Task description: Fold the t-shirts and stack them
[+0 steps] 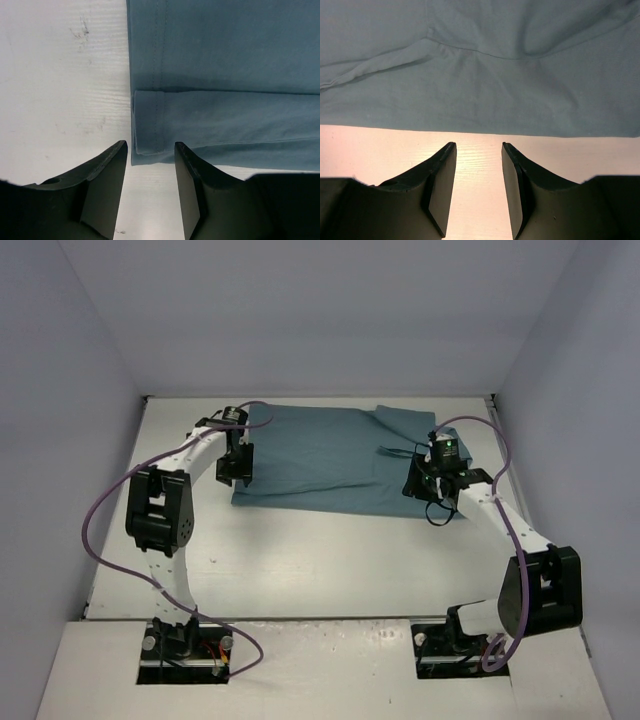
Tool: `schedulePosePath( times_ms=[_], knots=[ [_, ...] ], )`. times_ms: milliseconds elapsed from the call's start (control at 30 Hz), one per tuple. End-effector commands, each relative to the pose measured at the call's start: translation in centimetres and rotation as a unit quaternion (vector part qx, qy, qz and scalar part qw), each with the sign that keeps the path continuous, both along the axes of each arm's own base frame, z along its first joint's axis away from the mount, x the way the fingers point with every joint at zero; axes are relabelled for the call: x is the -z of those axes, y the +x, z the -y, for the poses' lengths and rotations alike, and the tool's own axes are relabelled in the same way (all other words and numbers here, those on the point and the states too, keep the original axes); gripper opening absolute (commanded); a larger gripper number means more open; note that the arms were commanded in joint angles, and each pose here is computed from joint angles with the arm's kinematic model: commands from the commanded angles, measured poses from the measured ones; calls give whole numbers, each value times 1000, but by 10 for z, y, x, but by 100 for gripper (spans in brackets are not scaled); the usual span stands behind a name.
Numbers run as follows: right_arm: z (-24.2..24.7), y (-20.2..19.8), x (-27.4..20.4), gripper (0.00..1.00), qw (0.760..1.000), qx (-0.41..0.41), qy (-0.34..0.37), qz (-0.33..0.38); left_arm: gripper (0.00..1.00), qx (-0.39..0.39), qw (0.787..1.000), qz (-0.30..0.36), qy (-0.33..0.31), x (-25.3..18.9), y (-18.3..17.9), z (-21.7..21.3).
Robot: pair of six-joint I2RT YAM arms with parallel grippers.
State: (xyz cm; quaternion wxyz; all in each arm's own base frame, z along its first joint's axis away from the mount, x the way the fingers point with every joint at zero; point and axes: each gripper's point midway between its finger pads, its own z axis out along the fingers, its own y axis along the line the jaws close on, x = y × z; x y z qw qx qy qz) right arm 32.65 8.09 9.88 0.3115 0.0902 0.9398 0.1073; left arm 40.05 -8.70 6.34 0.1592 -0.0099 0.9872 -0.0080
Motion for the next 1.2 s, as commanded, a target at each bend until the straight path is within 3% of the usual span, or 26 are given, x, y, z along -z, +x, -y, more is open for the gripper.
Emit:
schedulePosePath(
  times_ms=[0,167,367,633,967,1167],
  knots=[
    [-3,2,-13,39,1000,-12,2,25,45,1,1000,23,-4,-29,2,-4],
    [-4,0,-11,39,1000,-18,2,22,52,62,995,59,55,-56,1,-24],
    [-5,-1,-6,39,1000,-21,1,16,57,142,984,46,98,-48,-3,-31],
    [-12,2,-8,38,999,-34,4,19,62,212,965,50,144,-39,3,7],
    [-72,19,-22,38,992,-114,-1,50,62,245,955,39,161,-27,3,22],
    [-128,35,-18,38,983,-167,26,65,62,256,957,46,128,-18,-1,38]
  ],
)
